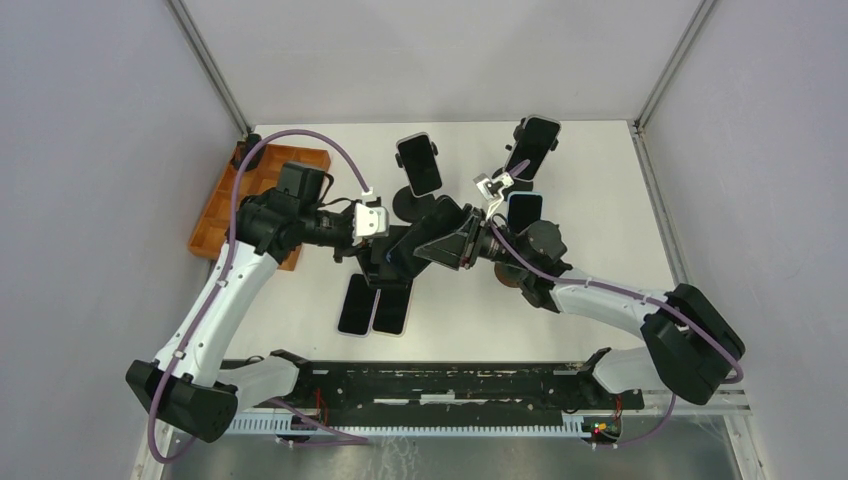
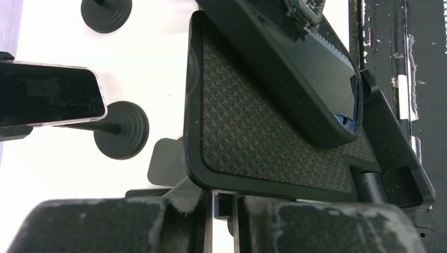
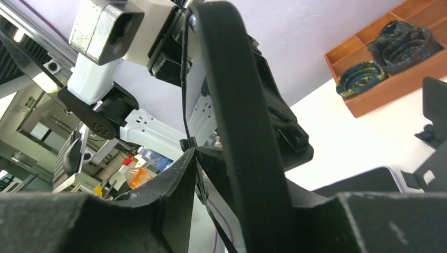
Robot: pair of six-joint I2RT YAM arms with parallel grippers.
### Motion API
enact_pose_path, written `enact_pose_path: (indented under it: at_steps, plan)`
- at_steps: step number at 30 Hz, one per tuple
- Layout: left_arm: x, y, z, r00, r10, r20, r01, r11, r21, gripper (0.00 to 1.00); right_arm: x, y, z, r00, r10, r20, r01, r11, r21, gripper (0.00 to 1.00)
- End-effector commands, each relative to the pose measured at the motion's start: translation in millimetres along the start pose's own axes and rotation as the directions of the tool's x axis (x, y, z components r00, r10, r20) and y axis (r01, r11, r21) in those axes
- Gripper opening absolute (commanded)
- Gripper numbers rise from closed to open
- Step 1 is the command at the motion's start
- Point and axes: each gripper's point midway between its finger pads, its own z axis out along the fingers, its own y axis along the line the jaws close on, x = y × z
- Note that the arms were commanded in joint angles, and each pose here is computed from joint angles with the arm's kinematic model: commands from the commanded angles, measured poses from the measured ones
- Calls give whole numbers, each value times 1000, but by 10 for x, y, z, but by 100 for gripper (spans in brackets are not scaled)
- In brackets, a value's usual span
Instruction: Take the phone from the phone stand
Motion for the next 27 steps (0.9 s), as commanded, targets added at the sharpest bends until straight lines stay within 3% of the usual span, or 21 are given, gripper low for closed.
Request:
enact_pose_path:
  at_steps: [1, 6, 16, 19, 23, 27]
  plan:
    - [-134, 87, -46, 994, 101, 36, -99, 994, -40, 2, -133, 50, -90, 996, -86, 40, 85, 996, 20, 38]
    - [-85, 98, -32, 995, 98, 21, -97, 994, -41, 2, -217, 72, -158, 990, -123, 70, 120, 991, 52, 21]
    - [-13, 75, -24, 994, 112, -2, -112, 993, -36, 2, -484, 260, -185, 978, -174, 112, 172, 985, 28, 2]
    - [2, 82, -37, 992, 127, -15, -127, 991, -38, 2, -463, 224, -244, 985, -170, 43, 168, 985, 41, 0]
    - [6, 109, -49, 988, 151, -25, -152, 987, -45, 2, -224, 97, -367, 981, -142, -132, 154, 984, 84, 0]
    - [-32, 149, -68, 984, 174, -25, -175, 983, -54, 2, 261, -130, -605, 945, -11, -327, 69, 984, 167, 0]
